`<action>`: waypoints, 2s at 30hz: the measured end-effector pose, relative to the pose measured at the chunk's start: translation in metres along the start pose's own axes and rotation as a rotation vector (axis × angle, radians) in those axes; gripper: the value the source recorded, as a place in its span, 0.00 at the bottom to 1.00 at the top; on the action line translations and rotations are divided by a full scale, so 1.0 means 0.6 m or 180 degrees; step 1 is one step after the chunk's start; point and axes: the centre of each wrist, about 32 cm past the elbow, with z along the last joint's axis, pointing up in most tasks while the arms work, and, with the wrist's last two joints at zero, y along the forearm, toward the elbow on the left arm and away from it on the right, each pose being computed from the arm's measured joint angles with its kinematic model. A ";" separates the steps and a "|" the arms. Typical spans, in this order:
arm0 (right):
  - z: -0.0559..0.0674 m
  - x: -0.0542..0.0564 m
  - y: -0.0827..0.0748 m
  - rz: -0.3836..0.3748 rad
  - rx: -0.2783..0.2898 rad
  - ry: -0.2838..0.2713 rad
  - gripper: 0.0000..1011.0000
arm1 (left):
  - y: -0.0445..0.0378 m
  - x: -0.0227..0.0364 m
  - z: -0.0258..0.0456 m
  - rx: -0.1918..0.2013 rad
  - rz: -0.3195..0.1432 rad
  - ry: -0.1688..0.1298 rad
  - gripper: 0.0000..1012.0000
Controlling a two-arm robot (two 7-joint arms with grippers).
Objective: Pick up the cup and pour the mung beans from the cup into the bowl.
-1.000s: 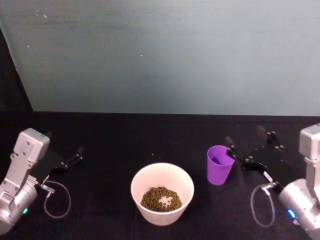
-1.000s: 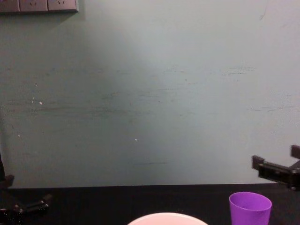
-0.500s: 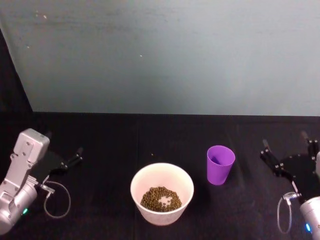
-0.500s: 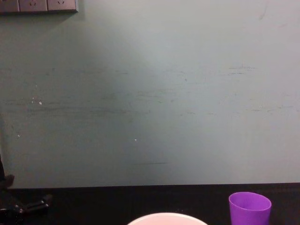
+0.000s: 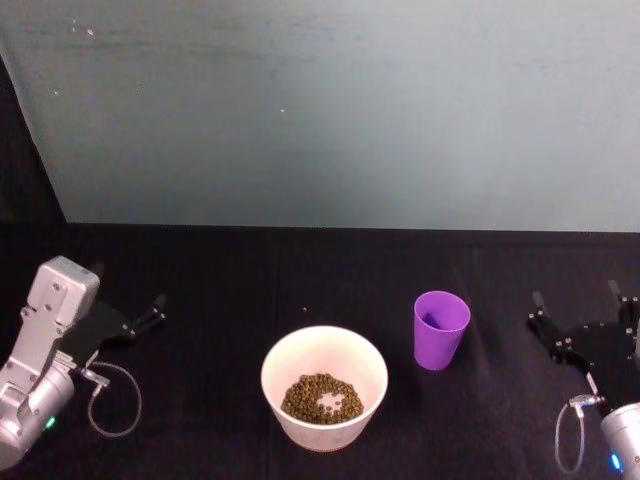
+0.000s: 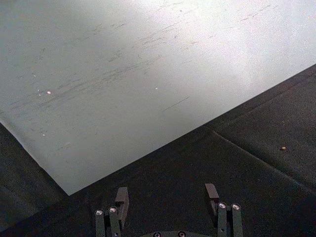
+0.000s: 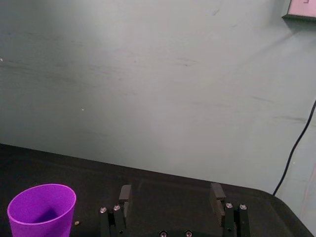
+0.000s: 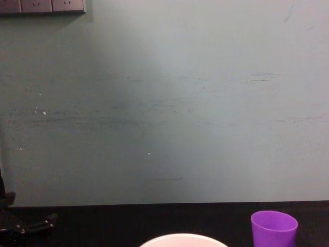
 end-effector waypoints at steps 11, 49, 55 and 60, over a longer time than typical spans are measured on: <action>-0.002 0.001 0.001 0.0029 -0.0006 0.0026 0.99 | 0.000 0.0000 0.000 0.0000 0.0000 0.0000 0.99; -0.001 0.000 0.001 0.0020 -0.0002 0.0018 0.99 | 0.000 0.0000 0.000 0.0000 0.0000 0.0000 0.99; -0.001 0.000 0.001 0.0020 -0.0002 0.0018 0.99 | 0.000 0.0000 0.000 0.0000 0.0000 0.0000 0.99; -0.001 0.000 0.001 0.0020 -0.0001 0.0018 0.99 | 0.000 0.0000 0.000 0.0000 0.0000 0.0000 0.99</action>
